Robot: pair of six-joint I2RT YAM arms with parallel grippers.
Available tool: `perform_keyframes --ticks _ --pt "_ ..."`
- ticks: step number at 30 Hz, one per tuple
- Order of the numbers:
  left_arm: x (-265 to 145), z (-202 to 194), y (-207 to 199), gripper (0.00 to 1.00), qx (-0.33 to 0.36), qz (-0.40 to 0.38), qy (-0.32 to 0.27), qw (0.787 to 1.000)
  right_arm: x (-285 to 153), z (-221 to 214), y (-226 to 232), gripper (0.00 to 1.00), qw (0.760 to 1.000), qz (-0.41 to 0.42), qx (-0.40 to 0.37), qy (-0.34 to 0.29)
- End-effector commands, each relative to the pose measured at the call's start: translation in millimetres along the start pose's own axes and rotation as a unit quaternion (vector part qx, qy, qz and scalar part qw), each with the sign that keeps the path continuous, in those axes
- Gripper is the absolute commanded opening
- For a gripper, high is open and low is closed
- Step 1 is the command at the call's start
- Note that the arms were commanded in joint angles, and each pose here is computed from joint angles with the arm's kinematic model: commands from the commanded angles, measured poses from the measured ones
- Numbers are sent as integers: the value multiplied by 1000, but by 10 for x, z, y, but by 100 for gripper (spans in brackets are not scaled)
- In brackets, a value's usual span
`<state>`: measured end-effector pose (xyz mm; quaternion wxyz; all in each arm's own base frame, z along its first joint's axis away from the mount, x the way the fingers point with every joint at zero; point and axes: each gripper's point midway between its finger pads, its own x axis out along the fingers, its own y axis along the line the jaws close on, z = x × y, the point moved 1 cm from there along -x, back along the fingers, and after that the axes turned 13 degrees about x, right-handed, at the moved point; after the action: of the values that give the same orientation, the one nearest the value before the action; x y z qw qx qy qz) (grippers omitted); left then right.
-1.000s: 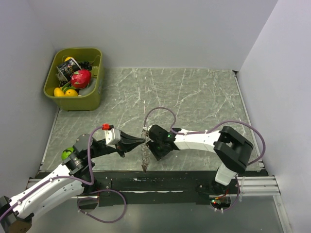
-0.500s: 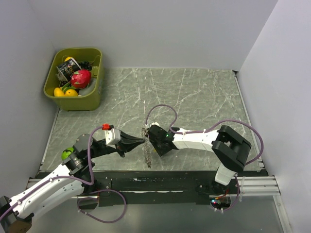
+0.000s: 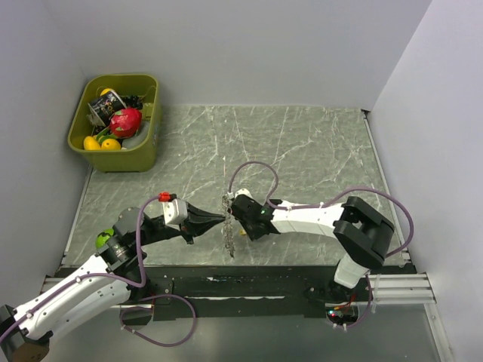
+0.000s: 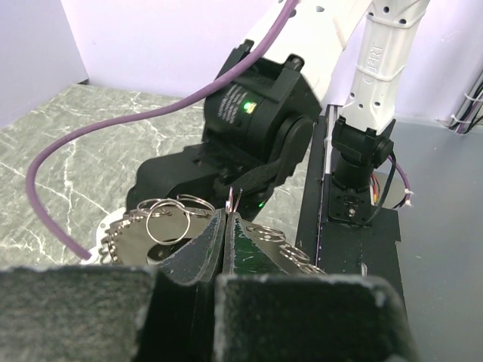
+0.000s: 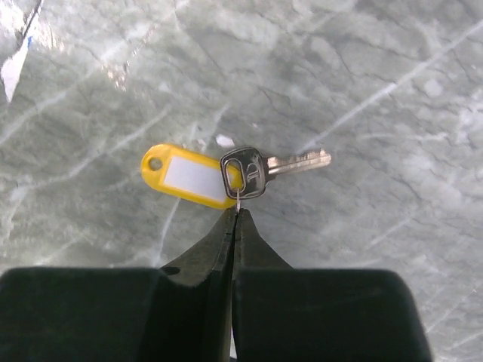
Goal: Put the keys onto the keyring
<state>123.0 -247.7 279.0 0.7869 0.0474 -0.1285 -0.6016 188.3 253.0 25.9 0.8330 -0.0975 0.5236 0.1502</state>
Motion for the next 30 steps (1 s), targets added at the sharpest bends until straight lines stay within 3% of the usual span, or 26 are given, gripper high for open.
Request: perform_keyframes --ticks 1,9,16,30 --pt "12 438 87 1 35 11 -49 998 -264 248 7 0 997 22 14 -68" --pt "52 520 145 1 26 15 -33 999 -704 456 -36 0 992 58 27 -112" --pt "255 366 225 1 13 5 1 1000 -1025 628 -44 0 980 123 47 -149" --pt "595 247 357 1 -28 -2 9 1000 -1607 1193 3 0 961 208 62 -173"
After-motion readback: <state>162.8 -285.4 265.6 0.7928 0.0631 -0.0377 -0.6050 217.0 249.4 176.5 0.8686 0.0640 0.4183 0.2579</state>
